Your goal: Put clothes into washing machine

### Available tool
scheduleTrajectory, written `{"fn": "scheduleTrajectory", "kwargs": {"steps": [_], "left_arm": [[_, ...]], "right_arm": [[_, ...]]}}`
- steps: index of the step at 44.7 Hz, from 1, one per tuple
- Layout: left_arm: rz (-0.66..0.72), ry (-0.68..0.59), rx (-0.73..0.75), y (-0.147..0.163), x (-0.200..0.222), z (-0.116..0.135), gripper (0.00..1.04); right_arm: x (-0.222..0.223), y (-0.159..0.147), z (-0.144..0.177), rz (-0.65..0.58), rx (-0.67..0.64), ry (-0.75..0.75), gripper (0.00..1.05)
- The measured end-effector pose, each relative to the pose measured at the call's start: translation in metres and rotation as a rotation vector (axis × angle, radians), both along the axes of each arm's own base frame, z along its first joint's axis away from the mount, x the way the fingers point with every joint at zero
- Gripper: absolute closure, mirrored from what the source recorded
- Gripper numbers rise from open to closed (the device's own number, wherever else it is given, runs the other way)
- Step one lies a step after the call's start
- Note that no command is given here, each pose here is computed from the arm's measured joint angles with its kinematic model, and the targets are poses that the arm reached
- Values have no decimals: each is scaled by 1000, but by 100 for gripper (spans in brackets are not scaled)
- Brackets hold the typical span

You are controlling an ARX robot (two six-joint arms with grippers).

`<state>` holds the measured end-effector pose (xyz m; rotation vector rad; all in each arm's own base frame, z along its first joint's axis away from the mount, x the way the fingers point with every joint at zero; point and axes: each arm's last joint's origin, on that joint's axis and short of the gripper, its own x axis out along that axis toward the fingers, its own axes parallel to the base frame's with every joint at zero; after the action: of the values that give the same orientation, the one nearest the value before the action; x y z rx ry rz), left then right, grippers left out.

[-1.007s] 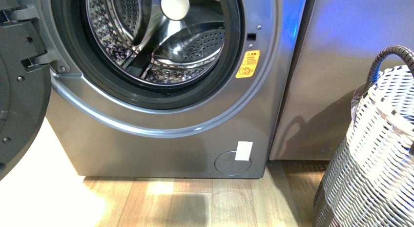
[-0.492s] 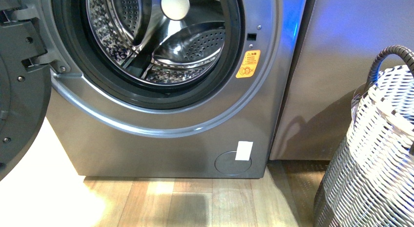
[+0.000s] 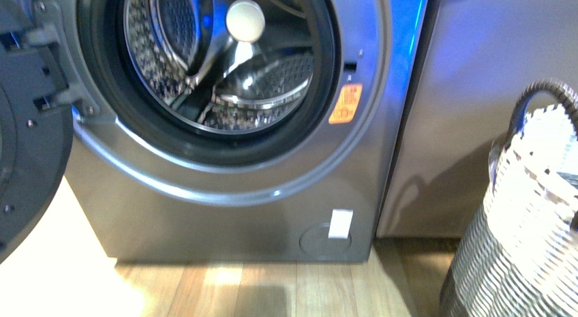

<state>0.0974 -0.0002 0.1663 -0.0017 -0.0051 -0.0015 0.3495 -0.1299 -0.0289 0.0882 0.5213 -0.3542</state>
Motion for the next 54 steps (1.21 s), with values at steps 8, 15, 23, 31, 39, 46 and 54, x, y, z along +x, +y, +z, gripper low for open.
{"fn": "scheduleTrajectory", "kwargs": {"steps": [8, 15, 23, 31, 39, 46, 54], "left_arm": [[0, 0, 0, 0, 0, 0, 6], [0, 0, 0, 0, 0, 0, 6], [0, 0, 0, 0, 0, 0, 6], [0, 0, 0, 0, 0, 0, 6], [0, 0, 0, 0, 0, 0, 6], [0, 0, 0, 0, 0, 0, 6], [0, 0, 0, 0, 0, 0, 6]], "right_arm": [[-18, 17, 53, 51, -45, -159, 100], [-35, 31, 125, 102, -105, -338, 100], [-45, 34, 198, 127, -154, -496, 100], [-48, 35, 253, 147, -172, -589, 100], [-48, 42, 320, 181, -204, -690, 100], [-45, 56, 379, 228, -238, -767, 100], [-45, 89, 477, 286, -286, -870, 100]]}}
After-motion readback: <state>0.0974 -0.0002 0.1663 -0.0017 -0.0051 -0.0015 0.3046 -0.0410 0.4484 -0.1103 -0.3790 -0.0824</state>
